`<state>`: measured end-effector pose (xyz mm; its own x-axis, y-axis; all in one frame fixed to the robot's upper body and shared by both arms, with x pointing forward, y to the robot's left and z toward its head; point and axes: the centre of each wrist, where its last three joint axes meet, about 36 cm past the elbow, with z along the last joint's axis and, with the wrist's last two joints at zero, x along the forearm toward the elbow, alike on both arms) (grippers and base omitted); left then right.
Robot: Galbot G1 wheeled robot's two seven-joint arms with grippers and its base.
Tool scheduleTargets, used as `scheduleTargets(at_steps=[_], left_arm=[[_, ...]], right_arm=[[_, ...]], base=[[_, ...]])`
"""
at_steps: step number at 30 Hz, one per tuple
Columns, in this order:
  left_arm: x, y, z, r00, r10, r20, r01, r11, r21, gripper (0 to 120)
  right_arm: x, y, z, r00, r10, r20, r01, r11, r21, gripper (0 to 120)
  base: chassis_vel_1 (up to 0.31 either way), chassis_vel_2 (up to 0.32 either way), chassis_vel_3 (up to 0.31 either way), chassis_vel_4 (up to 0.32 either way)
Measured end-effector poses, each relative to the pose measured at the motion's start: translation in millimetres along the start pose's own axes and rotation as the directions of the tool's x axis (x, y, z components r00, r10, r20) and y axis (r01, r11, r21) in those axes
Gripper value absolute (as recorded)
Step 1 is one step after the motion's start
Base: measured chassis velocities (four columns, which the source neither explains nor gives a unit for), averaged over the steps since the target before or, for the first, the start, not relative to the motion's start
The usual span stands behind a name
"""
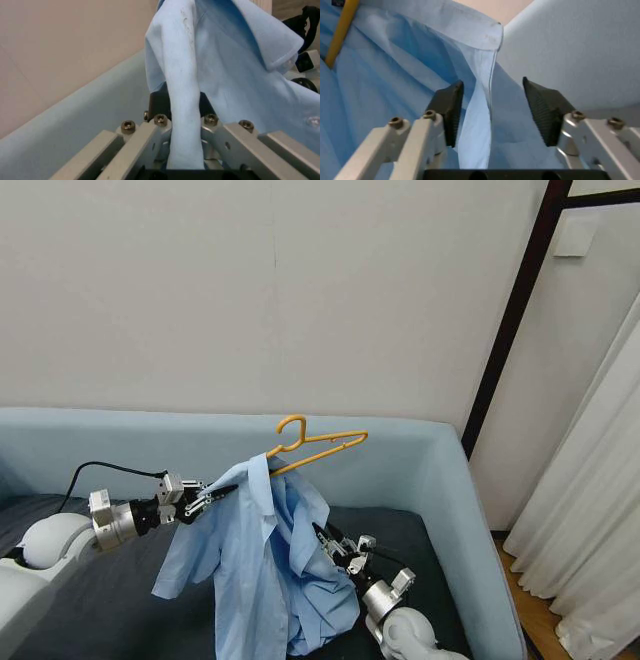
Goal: Pick up the clothes from the sofa and hang them on the clothes hanger.
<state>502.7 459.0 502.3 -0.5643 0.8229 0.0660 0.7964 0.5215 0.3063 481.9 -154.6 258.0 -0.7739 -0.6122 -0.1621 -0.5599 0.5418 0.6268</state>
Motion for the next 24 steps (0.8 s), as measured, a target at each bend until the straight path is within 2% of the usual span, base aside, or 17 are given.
scheduleTargets(at_steps=[2, 5, 6, 9, 10, 12, 19, 22, 24], left_arm=[[0.3, 0.1, 0.0, 1.0, 0.0, -0.001, 0.0, 1.0, -0.001, 1], [1.3, 0.4, 2.6, 1.0, -0.002, -0.006, 0.002, 1.0, -0.006, 1], [1.3, 0.4, 2.6, 1.0, -0.002, -0.006, 0.002, 1.0, -0.006, 1], [0.9, 0.4, 5.3, 1.0, -0.003, -0.006, 0.003, 1.0, -0.007, 1], [0.9, 0.4, 5.3, 1.0, -0.003, -0.006, 0.003, 1.0, -0.007, 1], [-0.2, 0.5, 5.9, 1.0, -0.003, -0.005, 0.003, 1.0, -0.006, 1], [-0.9, 0.5, 6.3, 1.0, -0.003, -0.002, 0.003, 1.0, -0.007, 1], [-0.2, 1.2, 6.1, 1.0, -0.003, 0.0, 0.003, 1.0, -0.009, 1], [-0.2, 1.1, 7.0, 1.0, 0.0, 0.005, 0.0, 1.0, -0.008, 1]], right_arm=[[-0.1, -1.1, -0.1, 1.0, -0.013, 0.0, 0.013, 1.0, -0.002, 39], [0.2, -3.1, -0.8, 0.997, -0.075, -0.01, 0.075, 0.997, -0.009, 24], [0.2, -3.1, -0.8, 0.997, -0.075, -0.01, 0.075, 0.997, -0.009, 24], [1.3, -5.0, -0.8, 0.991, -0.132, -0.028, 0.131, 0.991, -0.013, 11], [1.3, -5.0, -0.8, 0.991, -0.132, -0.028, 0.131, 0.991, -0.013, 11], [1.1, -5.4, -0.3, 0.989, -0.142, -0.033, 0.142, 0.99, -0.011, 1], [-0.1, -5.5, -3.3, 0.991, -0.134, -0.024, 0.135, 0.991, 0.011, 0], [-3.4, -3.3, -14.1, 0.998, -0.068, 0.004, 0.068, 0.996, 0.054, 0], [-10.1, 4.5, -28.0, 0.998, 0.039, 0.056, -0.044, 0.995, 0.094, 0]], base=[[0.0, 0.0, 0.0, 0.0], [0.0, 0.0, 0.0, 0.0], [0.0, 0.0, 0.0, 0.0], [0.0, 0.0, 0.0, 0.0], [0.0, 0.0, 0.0, 0.0], [0.0, 0.0, 0.0, 0.0], [0.0, 0.0, 0.0, 0.0], [0.0, 0.0, 0.0, 0.0], [0.0, 0.0, 0.0, 0.0]])
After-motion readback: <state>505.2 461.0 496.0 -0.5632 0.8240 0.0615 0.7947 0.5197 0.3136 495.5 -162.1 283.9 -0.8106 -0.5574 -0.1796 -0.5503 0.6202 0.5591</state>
